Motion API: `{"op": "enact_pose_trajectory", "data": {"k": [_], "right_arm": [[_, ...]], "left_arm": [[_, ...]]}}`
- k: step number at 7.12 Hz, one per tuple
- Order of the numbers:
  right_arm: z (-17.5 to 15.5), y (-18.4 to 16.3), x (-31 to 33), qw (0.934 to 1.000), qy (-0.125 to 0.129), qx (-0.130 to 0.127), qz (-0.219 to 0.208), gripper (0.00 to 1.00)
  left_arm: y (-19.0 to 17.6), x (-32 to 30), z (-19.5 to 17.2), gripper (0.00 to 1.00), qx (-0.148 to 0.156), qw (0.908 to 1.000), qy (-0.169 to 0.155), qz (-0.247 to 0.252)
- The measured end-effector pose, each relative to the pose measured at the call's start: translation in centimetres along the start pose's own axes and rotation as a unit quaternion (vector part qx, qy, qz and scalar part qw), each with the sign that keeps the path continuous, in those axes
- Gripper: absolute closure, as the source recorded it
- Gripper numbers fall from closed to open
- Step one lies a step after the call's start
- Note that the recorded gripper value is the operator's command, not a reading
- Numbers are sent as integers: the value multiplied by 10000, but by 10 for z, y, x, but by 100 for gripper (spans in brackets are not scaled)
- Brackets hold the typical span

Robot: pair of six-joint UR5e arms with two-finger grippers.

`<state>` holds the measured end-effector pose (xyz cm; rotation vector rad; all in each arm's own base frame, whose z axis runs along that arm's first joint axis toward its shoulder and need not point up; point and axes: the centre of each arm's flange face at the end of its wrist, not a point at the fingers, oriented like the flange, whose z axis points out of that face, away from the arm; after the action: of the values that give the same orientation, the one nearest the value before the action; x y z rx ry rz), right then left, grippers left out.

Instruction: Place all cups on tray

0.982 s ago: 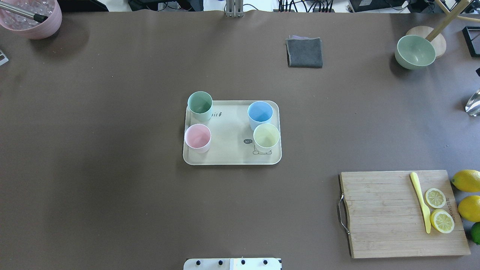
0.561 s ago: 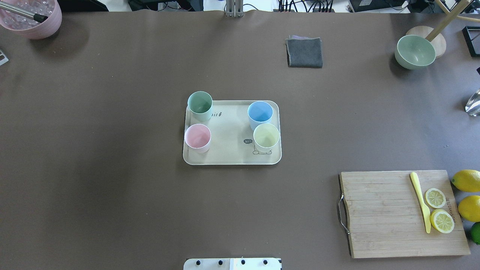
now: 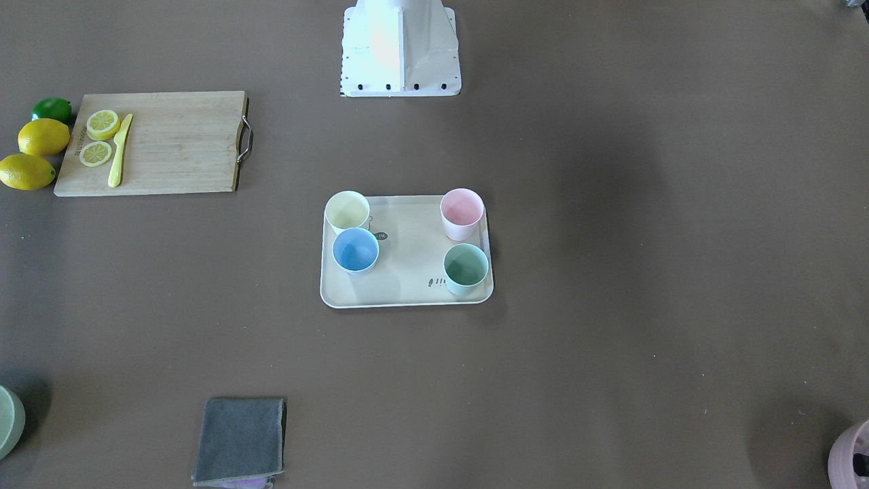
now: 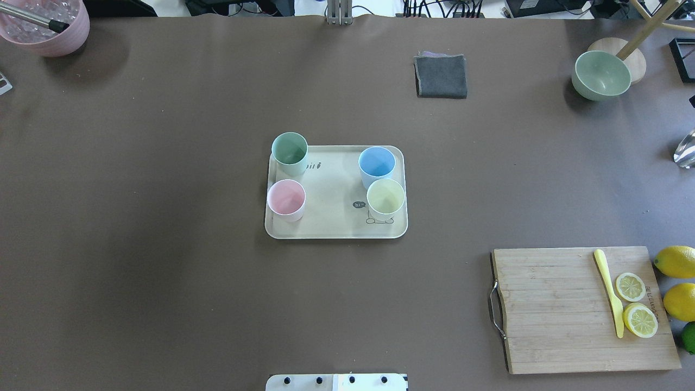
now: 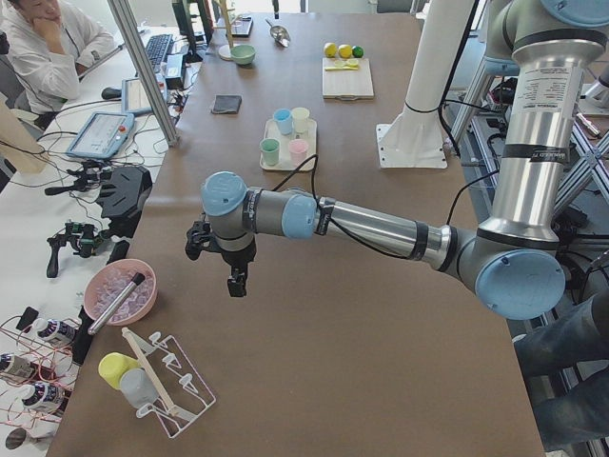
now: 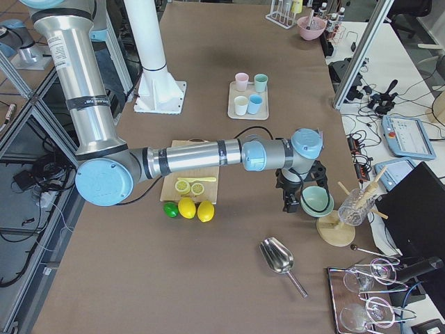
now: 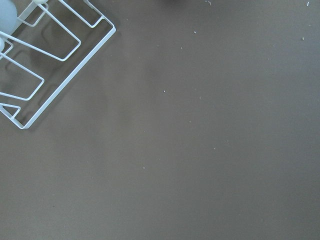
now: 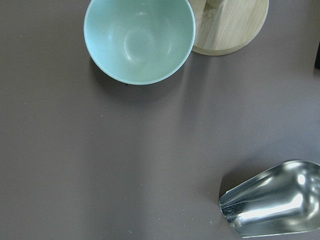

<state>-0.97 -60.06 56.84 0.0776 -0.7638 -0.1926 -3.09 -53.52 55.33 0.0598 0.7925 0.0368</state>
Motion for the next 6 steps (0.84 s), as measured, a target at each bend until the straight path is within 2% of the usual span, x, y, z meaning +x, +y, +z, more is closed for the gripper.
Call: {"op": "enact_pose_trajectory", "data": {"k": [6], "right_arm": [[1, 0, 1, 10000, 5, -13, 19, 0]], "left_arm": [[1, -1, -2, 2, 21, 10000, 3, -11]]}}
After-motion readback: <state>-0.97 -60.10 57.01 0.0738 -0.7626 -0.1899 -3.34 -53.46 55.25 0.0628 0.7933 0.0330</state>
